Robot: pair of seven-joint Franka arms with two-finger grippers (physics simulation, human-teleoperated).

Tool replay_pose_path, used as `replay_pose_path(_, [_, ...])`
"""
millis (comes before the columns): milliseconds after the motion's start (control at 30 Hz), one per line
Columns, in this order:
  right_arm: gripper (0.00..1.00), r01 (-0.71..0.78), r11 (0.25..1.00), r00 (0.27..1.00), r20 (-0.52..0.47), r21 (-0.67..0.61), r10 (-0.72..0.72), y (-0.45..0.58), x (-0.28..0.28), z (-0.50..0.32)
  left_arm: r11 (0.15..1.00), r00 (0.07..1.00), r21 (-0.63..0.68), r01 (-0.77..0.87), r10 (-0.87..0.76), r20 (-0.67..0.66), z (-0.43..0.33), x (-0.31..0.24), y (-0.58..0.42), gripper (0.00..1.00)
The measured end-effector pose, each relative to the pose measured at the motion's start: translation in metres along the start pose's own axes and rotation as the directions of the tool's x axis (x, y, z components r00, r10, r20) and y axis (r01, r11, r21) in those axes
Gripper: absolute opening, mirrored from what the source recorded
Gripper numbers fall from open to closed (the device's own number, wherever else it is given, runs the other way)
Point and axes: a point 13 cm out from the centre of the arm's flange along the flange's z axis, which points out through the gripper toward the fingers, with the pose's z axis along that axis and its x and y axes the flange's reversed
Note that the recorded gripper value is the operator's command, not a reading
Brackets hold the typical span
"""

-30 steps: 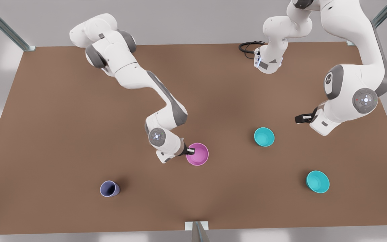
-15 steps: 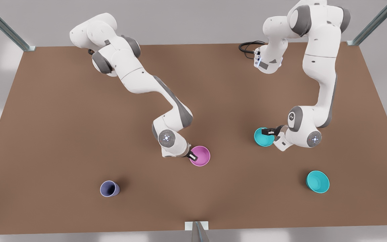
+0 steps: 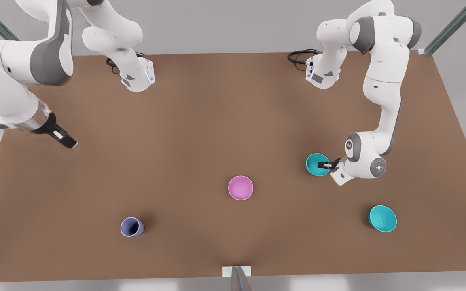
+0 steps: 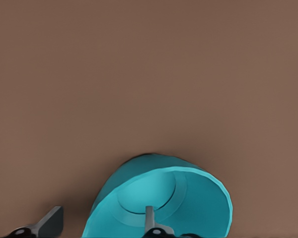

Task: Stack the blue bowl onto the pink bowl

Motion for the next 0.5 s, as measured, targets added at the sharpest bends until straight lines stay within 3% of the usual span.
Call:
replay_pose_path(33, [1.00, 0.038, 0.999, 0.999, 0.004, 0.006, -0.038, -0.013, 0.002, -0.002, 1.000, 1.000, 0.001, -0.006, 0.006, 0.002, 0.000, 0.000, 0.001, 0.21])
replay_pose_path(333, [1.00, 0.255, 0.966, 0.967, -0.012, 0.032, -0.255, -0.071, -0.023, 0.004, 0.997, 0.997, -0.003, -0.072, 0.072, 0.021, -0.022, 0.000, -0.007, 0.21])
replay_pose_path(500, [1.00, 0.326, 0.945, 0.945, -0.048, 0.031, -0.324, -0.085, -0.044, 0.020, 0.979, 0.973, -0.040, -0.201, 0.204, 0.103, -0.073, -0.012, -0.132, 0.21])
